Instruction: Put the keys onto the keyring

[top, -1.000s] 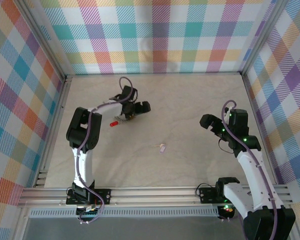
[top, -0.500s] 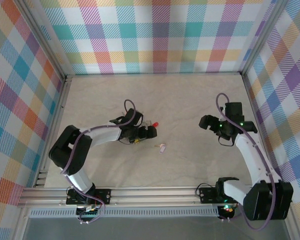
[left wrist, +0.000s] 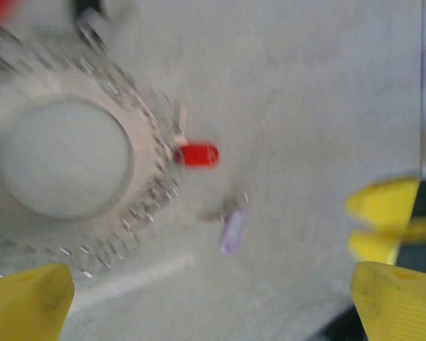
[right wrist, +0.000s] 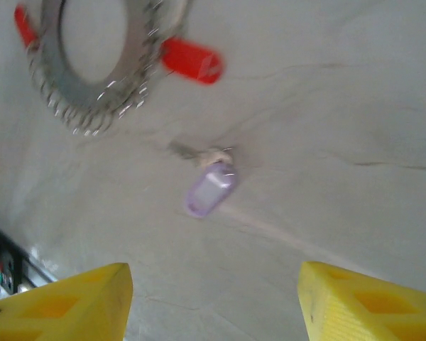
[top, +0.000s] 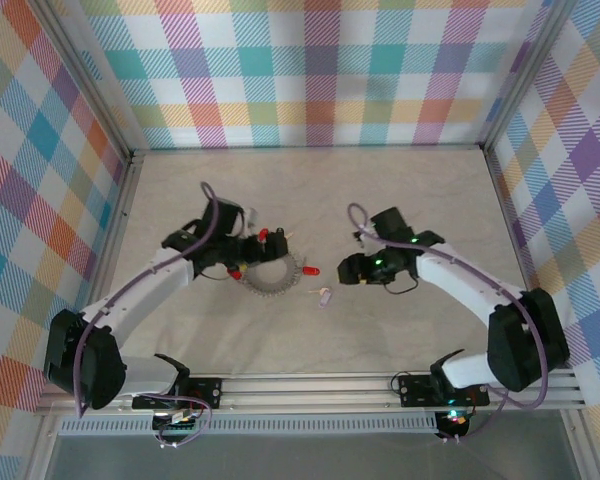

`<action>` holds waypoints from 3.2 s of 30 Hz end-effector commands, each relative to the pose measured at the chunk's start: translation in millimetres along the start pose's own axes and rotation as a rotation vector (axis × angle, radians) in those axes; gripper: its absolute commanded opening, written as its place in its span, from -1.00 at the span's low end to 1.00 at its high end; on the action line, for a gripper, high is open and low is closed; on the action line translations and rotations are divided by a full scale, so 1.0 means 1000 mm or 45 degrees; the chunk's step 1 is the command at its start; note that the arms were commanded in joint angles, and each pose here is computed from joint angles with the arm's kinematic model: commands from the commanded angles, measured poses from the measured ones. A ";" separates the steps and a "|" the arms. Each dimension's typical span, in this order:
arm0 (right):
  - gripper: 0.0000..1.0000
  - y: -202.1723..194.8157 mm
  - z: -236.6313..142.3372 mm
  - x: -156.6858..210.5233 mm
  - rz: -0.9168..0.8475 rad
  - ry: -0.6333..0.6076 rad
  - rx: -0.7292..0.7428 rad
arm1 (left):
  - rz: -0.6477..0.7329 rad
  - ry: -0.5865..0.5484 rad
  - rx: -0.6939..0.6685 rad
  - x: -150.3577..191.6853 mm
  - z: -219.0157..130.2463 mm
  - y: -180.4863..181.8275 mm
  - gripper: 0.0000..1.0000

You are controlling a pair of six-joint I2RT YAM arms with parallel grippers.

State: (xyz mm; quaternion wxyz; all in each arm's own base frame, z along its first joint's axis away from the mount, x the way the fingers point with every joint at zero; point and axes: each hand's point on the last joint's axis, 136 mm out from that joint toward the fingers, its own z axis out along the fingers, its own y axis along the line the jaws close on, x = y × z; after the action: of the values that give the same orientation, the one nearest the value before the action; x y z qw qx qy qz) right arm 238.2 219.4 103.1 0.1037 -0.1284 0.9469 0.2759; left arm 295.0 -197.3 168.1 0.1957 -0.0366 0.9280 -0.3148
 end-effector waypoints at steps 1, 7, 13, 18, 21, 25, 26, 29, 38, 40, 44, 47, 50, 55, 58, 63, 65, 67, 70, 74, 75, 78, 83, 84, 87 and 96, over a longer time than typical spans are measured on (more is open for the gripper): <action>0.24 0.042 0.018 -0.011 -0.182 -0.038 -0.071 | -0.090 0.068 -0.038 -0.002 -0.011 0.032 1.00; 0.07 0.085 0.073 -0.007 -0.352 0.050 -0.029 | -0.121 0.074 -0.064 -0.020 -0.002 0.058 1.00; -0.07 0.097 0.103 -0.008 -0.508 0.078 0.011 | -0.147 0.061 -0.110 -0.026 0.012 0.086 1.00; -0.23 0.092 0.112 -0.019 -0.694 0.057 0.113 | -0.163 0.028 -0.133 -0.037 0.006 0.096 1.00; -0.30 0.100 0.122 -0.008 -0.896 0.103 0.024 | -0.154 0.026 -0.188 -0.035 0.004 0.105 1.00; -0.30 0.107 0.124 0.002 -1.375 0.038 0.016 | -0.157 0.031 -0.194 -0.035 0.005 0.106 0.99; -0.31 0.106 0.123 0.003 -1.477 -0.010 0.005 | -0.163 0.024 -0.197 -0.035 0.005 0.106 0.99; -0.36 0.110 0.115 0.006 -1.686 -0.120 -0.096 | -0.198 0.020 -0.191 -0.030 0.007 0.109 0.99; -0.26 0.098 0.127 -0.020 -1.881 -0.192 -0.020 | -0.184 0.041 -0.232 -0.032 0.008 0.113 0.98; -0.26 0.094 0.132 -0.034 -1.894 -0.243 0.061 | -0.186 0.050 -0.233 -0.033 0.008 0.113 0.98; -0.19 0.093 0.136 -0.041 -1.886 -0.220 0.035 | -0.191 0.051 -0.243 -0.030 0.007 0.115 0.99; -0.17 0.090 0.141 -0.040 -1.933 -0.185 0.018 | -0.198 0.052 -0.227 -0.030 0.008 0.113 0.98; -0.16 0.085 0.143 -0.033 -1.949 -0.091 -0.030 | -0.223 0.056 -0.219 -0.027 0.010 0.114 0.98; -0.17 0.072 0.145 -0.019 -1.960 0.022 -0.050 | -0.228 0.066 -0.207 -0.027 0.012 0.112 0.98; -0.19 0.069 0.141 -0.009 -1.943 0.066 -0.109 | -0.240 0.068 -0.220 -0.024 0.012 0.115 0.98; -0.20 0.069 0.134 0.001 -1.963 0.091 -0.165 | -0.238 0.076 -0.214 -0.025 0.013 0.114 0.98; -0.21 0.074 0.132 0.003 -1.957 0.082 -0.198 | -0.249 0.081 -0.223 -0.023 0.014 0.117 0.98; -0.21 0.079 0.130 0.002 -1.946 0.063 -0.213 | -0.255 0.084 -0.215 -0.023 0.015 0.116 0.98; -0.22 0.084 0.127 -0.001 -1.922 0.034 -0.218 | -0.244 0.081 -0.215 -0.025 0.014 0.115 0.98; -0.23 0.086 0.124 -0.002 -1.916 0.016 -0.221 | -0.255 0.069 -0.228 -0.023 0.012 0.116 0.98; -0.23 0.086 0.122 -0.001 -1.919 0.013 -0.218 | -0.253 0.066 -0.220 -0.024 0.011 0.115 0.98; -0.18 0.095 0.113 0.009 -1.908 0.009 -0.313 | -0.249 0.062 -0.226 -0.025 0.010 0.115 0.98; -0.18 0.096 0.110 0.020 -1.853 0.080 -0.382 | -0.260 0.063 -0.211 -0.025 0.012 0.113 0.98; -0.17 0.096 0.110 0.018 -1.841 0.049 -0.368 | -0.260 0.060 -0.211 -0.026 0.012 0.113 0.98; -0.10 0.103 0.108 0.003 -1.770 -0.053 -0.323 | -0.264 0.057 -0.230 -0.025 0.011 0.116 0.98; -0.07 0.111 0.119 -0.012 -1.611 -0.038 -0.322 | -0.259 0.062 -0.212 -0.025 0.010 0.113 0.98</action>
State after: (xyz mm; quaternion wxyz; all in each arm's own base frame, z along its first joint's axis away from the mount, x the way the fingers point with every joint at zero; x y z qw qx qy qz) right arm 230.5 368.4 63.8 0.2515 -0.6914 0.6310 0.2460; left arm 332.0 -108.5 98.8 0.1394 -0.1355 0.9486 -0.2496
